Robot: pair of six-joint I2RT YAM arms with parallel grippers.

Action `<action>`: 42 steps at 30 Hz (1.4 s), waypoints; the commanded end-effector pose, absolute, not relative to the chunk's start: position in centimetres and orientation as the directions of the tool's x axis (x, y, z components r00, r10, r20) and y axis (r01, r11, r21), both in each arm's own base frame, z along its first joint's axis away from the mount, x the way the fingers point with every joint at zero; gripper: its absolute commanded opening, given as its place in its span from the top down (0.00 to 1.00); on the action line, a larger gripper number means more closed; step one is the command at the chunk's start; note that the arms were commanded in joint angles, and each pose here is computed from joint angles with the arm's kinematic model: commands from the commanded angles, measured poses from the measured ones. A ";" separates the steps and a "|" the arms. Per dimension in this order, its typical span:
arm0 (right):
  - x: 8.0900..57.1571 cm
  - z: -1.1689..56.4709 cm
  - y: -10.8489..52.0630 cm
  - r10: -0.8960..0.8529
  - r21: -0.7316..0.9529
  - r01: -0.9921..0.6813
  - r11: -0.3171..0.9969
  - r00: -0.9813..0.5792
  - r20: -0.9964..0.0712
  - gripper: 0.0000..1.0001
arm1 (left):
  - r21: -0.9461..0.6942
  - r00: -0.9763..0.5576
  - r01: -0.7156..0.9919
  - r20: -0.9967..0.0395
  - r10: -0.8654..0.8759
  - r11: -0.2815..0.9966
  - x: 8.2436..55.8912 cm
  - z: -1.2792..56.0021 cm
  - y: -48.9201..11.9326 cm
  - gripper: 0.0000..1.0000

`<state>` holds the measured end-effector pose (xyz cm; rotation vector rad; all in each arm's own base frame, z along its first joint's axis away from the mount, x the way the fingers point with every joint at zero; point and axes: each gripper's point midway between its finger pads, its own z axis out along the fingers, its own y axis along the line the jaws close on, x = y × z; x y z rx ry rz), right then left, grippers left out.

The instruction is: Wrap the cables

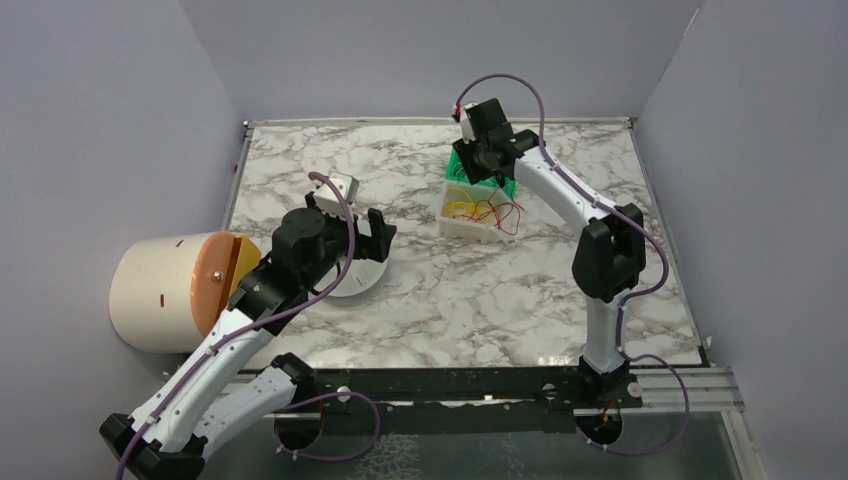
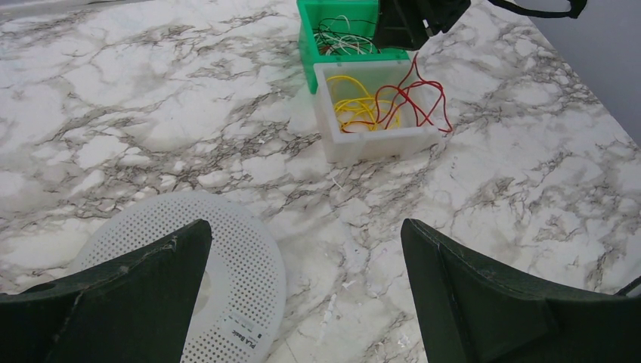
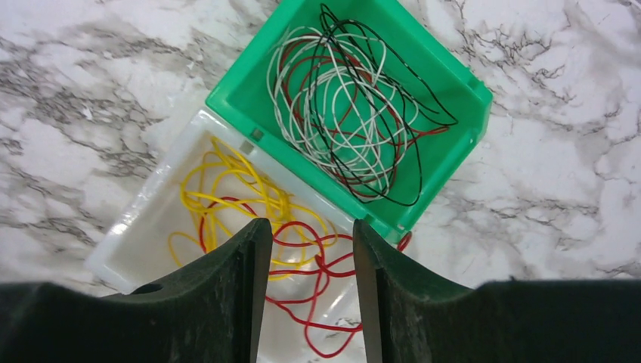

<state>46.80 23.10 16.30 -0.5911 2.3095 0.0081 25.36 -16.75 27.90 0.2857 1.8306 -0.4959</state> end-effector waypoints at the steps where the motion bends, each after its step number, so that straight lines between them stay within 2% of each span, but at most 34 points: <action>1: 47.3 15.3 22.6 -0.593 -0.242 -0.599 0.763 -0.500 -0.631 0.51 | -0.189 -0.298 0.456 -0.953 -0.051 0.870 24.9 28.0 -16.9 0.01; 4: 47.2 15.3 22.7 -0.602 -0.174 -0.670 0.721 -0.484 -0.635 0.49 | -0.186 -0.298 0.456 -0.953 -0.048 0.870 24.8 27.8 -16.8 0.01; 7: 46.2 14.7 23.9 -0.604 -0.030 -0.764 0.645 -0.485 -0.633 0.47 | -0.186 -0.297 0.456 -0.954 -0.049 0.870 24.8 27.9 -16.8 0.01; 19: 48.6 12.0 23.4 -0.618 -0.055 -0.758 0.650 -0.485 -0.618 0.32 | -0.187 -0.305 0.461 -0.951 -0.043 0.868 24.8 27.6 -17.0 0.01; 25: 49.5 11.8 24.0 -0.622 -0.055 -0.769 0.636 -0.470 -0.626 0.30 | -0.187 -0.307 0.460 -0.951 -0.042 0.868 24.9 27.6 -17.0 0.01; 36: 49.1 8.9 24.4 -0.621 0.000 -0.769 0.639 -0.516 -0.590 0.35 | -0.184 -0.307 0.458 -0.951 -0.040 0.870 25.0 27.5 -17.0 0.01; 42: 48.7 8.5 24.4 -0.614 0.015 -0.766 0.643 -0.527 -0.587 0.48 | -0.185 -0.305 0.458 -0.951 -0.041 0.870 24.9 27.6 -16.9 0.01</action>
